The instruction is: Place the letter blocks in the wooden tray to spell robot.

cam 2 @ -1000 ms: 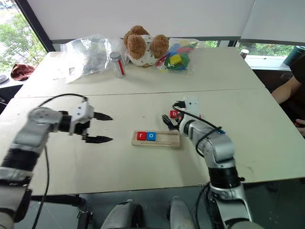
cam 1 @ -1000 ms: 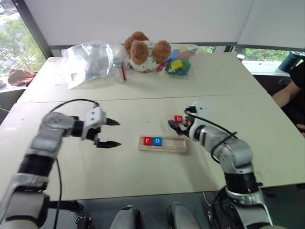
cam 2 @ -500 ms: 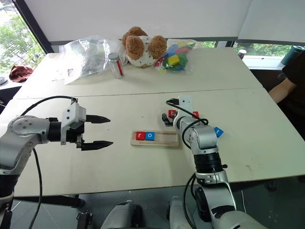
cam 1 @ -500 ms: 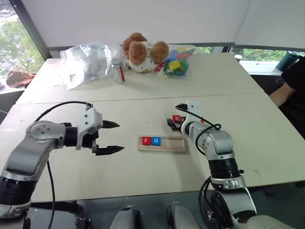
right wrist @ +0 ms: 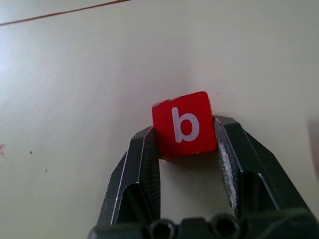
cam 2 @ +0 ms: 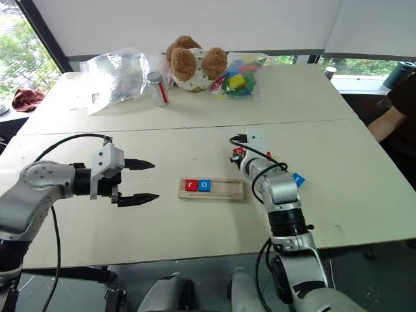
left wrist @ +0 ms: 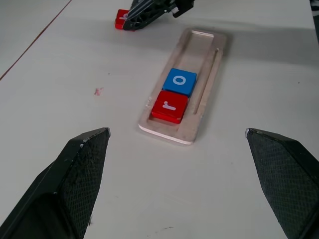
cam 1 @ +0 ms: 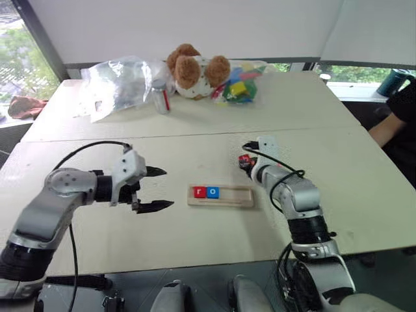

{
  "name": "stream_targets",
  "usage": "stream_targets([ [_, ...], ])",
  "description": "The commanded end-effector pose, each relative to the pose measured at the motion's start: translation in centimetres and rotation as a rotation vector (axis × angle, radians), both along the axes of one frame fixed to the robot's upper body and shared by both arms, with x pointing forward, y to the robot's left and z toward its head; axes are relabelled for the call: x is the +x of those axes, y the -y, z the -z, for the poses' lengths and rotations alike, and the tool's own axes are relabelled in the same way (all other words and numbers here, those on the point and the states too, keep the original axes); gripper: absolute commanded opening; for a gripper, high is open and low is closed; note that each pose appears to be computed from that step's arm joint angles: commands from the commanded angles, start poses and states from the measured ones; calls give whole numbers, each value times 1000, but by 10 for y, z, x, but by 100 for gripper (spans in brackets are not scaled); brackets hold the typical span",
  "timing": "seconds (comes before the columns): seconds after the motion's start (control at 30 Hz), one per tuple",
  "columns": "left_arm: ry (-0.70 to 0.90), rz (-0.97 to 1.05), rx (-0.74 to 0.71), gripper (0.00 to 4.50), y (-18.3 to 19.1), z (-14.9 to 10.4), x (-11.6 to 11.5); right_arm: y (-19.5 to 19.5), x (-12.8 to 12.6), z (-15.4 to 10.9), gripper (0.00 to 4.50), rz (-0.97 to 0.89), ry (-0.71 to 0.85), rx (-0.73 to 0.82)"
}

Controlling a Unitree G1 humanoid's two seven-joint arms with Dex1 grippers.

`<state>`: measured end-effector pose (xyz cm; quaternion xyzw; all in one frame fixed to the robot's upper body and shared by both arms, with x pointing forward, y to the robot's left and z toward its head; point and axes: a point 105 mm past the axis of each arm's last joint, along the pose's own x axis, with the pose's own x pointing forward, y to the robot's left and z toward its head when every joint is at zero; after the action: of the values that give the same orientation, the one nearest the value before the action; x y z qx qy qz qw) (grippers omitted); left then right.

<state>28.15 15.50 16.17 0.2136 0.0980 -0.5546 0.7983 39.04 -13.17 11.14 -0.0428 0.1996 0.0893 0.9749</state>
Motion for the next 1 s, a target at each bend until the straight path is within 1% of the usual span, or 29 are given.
stream_targets([
  [0.03, 27, 82, -20, 450, 15, -9, 0, 31, -20, -40, 114, 69, 99, -38],
  [0.07, 14, 93, -29, 450, 18, -7, 1, 39, -30, -40, 114, 106, 81, 6],
  [0.13, 1, 112, -22, 450, 22, -2, 5, 53, -49, -42, 114, 175, 65, 29],
  [0.23, -8, 135, -23, 450, 26, 0, 12, 64, -74, -38, 114, 277, 35, 59],
  [0.3, -9, 158, -11, 450, 28, 0, 17, 67, -92, -25, 114, 349, -13, 77],
  [0.37, -4, 176, 3, 450, 30, 1, 21, 64, -105, -8, 114, 383, -70, 102],
  [0.43, -3, 190, 3, 450, 32, 1, 24, 58, -112, 8, 114, 402, -123, 153],
  [0.5, -2, 196, 2, 450, 33, 1, 27, 54, -112, 19, 114, 396, -150, 168],
  [0.63, -2, 199, 5, 450, 34, 5, 28, 52, -109, 28, 114, 395, -167, 186],
  [0.7, -3, 196, 3, 450, 34, 5, 27, 51, -110, 30, 217, 385, -172, 188],
  [0.73, -5, 194, 0, 450, 33, 6, 27, 50, -110, 32, 248, 377, -177, 187],
  [0.77, -7, 191, 0, 450, 33, 6, 26, 49, -112, 33, 293, 371, -185, 177],
  [0.83, -9, 183, -2, 450, 31, 7, 26, 51, -115, 34, 397, 375, -194, 158],
  [0.87, -9, 179, -1, 450, 30, 7, 26, 54, -115, 30, 445, 376, -183, 151],
  [1.0, -5, 165, 9, 450, 22, 3, 30, 64, -111, 0, 445, 295, -101, 67],
])
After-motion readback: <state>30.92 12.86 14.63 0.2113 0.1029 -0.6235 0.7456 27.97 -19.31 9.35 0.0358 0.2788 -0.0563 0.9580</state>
